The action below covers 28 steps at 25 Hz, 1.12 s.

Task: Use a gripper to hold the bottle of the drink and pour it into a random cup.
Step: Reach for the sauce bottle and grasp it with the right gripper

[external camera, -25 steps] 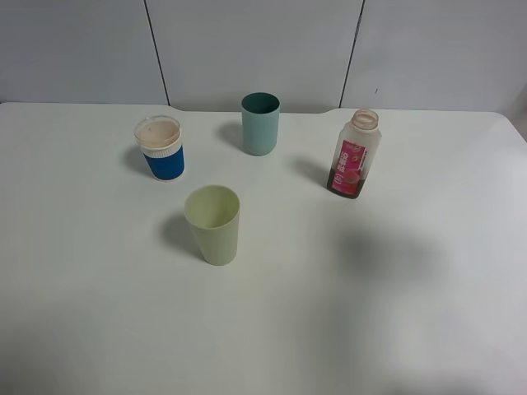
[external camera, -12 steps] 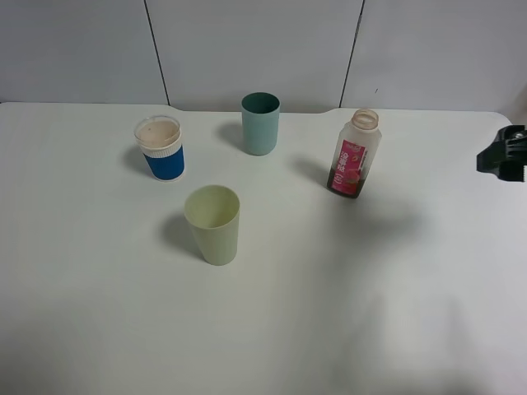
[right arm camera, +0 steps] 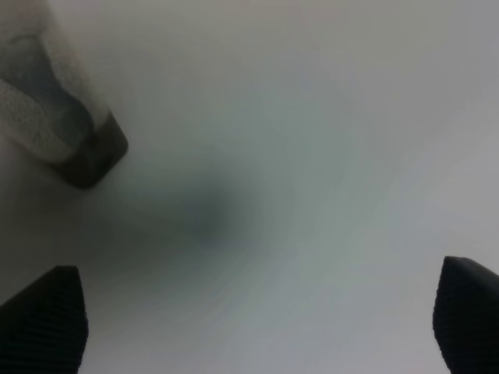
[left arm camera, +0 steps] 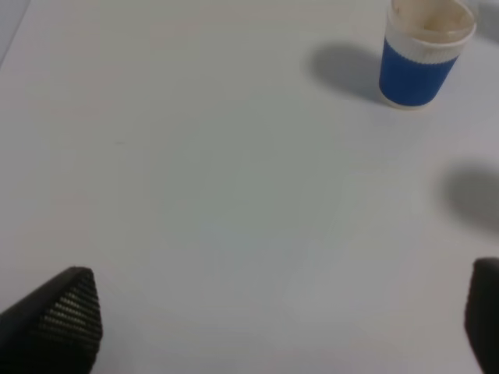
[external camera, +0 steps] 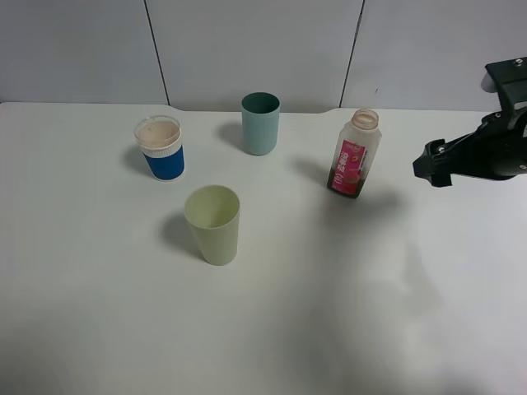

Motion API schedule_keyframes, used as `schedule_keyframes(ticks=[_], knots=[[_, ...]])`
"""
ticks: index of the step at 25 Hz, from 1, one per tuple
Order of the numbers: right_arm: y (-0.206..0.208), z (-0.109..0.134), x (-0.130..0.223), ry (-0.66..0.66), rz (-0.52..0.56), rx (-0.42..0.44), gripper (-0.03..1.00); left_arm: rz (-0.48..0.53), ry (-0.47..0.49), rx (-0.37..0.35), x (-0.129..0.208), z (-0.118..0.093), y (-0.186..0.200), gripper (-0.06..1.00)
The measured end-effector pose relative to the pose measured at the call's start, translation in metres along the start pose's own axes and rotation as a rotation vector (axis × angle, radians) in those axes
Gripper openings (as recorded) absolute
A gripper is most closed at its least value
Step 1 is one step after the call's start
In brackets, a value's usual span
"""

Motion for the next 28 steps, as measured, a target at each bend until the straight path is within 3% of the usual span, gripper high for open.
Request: schedule_keyframes(ticks=[17, 28], knots=[[-0.058, 0.018, 0.005, 0.176, -0.068, -0.082, 0.87, 0.000, 0.000, 0.000, 0.000, 0.000, 0.000, 0.93], [-0.089, 0.044, 0.018, 0.289, -0.143, -0.308, 0.87, 0.000, 0.000, 0.000, 0.000, 0.000, 0.000, 0.93]])
Point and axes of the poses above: a point on each arm's last joint axis where the gripper is mounted, y pointing back along that axis away from the gripper, z along the wrist's bending axis when the last joint is at zero, x = y × z, the point moved 3 cm from there along -y, pointing out along that axis toward the gripper, and after that the axes turned 10 degrees about -y, right-handed, at the moved point
